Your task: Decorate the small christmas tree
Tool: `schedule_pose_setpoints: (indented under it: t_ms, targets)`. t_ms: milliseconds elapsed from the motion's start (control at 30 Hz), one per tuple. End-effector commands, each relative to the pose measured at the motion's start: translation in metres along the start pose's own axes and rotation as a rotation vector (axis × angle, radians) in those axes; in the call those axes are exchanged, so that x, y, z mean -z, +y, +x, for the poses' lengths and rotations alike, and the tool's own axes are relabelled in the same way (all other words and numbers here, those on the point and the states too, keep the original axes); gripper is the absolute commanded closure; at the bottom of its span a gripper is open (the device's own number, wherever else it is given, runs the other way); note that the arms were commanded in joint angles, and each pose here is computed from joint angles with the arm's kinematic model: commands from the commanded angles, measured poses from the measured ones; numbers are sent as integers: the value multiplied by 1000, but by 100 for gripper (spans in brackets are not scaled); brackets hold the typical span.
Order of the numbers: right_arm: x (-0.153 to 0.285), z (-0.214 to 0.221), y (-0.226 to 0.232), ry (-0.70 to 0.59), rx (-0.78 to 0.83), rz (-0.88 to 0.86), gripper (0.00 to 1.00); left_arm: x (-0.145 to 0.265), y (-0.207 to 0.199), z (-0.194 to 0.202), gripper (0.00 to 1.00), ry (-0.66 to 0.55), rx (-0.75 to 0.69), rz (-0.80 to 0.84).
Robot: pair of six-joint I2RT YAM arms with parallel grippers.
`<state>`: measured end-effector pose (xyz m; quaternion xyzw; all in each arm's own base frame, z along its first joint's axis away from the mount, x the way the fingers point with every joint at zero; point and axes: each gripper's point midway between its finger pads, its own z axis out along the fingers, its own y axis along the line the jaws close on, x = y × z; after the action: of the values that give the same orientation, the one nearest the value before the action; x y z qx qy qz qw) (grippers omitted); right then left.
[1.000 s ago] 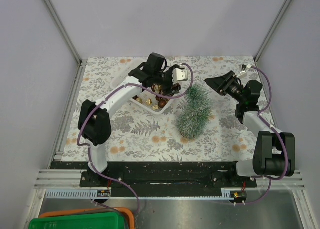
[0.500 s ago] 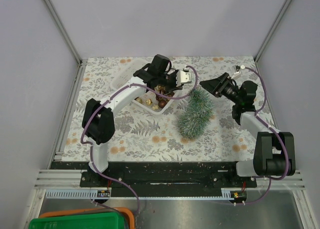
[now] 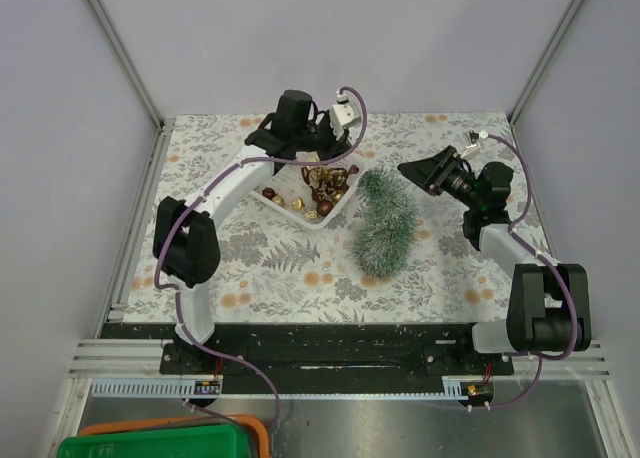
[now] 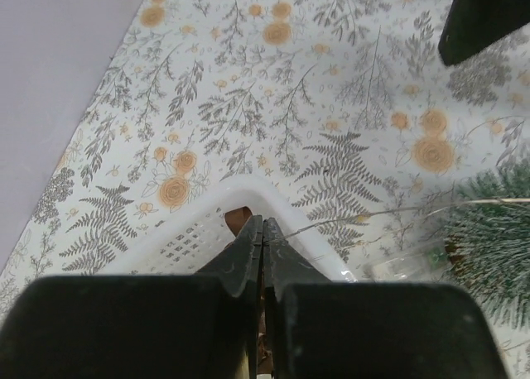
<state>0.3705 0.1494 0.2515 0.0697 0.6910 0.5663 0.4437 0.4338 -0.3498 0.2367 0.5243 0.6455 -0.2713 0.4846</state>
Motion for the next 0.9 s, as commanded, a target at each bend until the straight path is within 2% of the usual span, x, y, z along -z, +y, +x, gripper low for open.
schedule_pose_setpoints:
  t_ms: [0,200,500,667,867]
  targets:
    - [-3,4,25,9,67,-76,37,26,-12,-70,100,-192,22,23]
    - [-4,6,27,16,72,-86,37,30,-17,-95,100,-293,134,76]
    - [-1,16,19,34,69,-72,36,20,2,-119,100,-376,149,55]
    - [2,23,-3,27,65,7,31,17,9,-141,100,-431,150,76]
    - [-8,12,10,-19,-53,-108,27,20,1,-147,100,-465,150,113]
